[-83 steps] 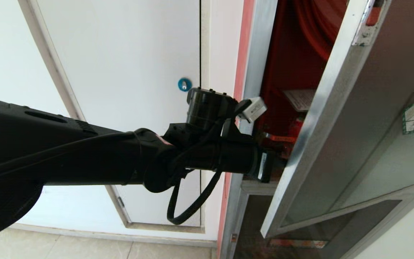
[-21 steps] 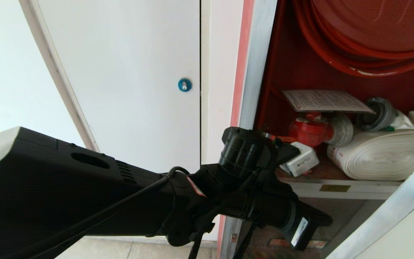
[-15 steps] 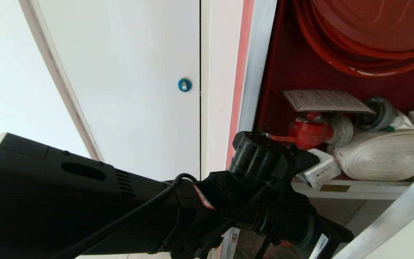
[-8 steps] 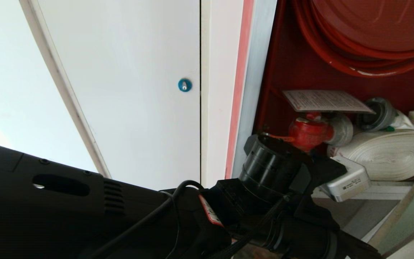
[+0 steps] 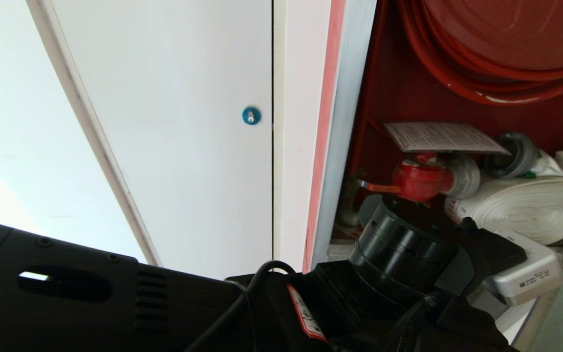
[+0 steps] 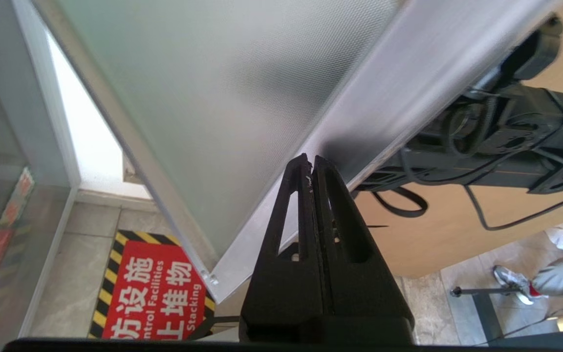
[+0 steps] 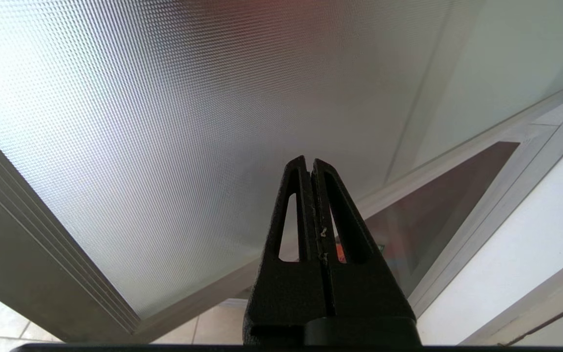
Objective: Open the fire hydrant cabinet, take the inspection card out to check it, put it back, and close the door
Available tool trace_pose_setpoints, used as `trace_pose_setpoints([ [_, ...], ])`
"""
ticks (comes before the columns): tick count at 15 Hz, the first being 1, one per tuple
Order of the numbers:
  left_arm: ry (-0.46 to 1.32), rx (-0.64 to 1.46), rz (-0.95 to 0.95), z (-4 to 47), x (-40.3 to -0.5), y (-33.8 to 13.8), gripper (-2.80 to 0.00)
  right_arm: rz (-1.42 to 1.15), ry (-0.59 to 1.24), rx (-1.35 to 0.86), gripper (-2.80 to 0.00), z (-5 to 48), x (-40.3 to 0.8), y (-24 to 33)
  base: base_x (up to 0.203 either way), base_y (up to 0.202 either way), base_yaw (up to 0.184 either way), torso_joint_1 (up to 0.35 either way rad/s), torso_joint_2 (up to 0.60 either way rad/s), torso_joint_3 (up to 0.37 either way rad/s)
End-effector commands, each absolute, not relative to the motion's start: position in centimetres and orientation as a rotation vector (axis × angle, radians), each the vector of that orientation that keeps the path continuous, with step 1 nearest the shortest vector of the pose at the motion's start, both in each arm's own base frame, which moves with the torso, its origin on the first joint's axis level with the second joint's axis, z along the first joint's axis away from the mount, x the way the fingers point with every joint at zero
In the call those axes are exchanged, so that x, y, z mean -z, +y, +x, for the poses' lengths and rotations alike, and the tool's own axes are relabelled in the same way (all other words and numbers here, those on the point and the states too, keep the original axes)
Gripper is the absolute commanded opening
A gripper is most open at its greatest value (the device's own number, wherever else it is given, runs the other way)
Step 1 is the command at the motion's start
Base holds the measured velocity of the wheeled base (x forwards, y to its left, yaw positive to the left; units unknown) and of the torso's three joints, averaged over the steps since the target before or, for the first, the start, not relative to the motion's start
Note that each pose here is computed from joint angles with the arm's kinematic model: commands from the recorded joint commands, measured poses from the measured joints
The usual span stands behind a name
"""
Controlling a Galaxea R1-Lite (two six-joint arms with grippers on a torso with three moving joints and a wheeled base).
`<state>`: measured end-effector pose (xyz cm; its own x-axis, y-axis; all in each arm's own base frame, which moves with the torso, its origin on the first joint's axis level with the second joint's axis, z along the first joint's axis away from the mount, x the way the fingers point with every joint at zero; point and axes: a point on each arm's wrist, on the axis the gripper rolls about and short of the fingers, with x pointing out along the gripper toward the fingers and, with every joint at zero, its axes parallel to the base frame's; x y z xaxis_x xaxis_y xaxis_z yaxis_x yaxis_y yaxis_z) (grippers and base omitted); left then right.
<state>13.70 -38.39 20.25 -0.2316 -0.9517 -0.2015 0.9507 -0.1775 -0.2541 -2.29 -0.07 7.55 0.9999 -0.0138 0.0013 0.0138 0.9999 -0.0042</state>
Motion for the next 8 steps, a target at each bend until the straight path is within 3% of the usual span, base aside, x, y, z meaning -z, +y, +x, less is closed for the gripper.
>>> trace_pose_setpoints([
  [1, 0.375, 1.784, -0.003, 13.1, -20.3, -38.7, -2.8, -0.005, -0.003, 0.014, -2.8, -2.3, -7.5, -0.1, 0.0, 0.0, 0.0, 0.0, 0.0, 0.0],
  [8, 0.383, 1.794, 0.011, 12.1, -19.4, -40.2, -2.8, -0.005, -0.003, 0.012, -2.8, -2.3, -7.5, -0.1, 0.0, 0.0, 0.0, 0.0, 0.0, 0.0],
])
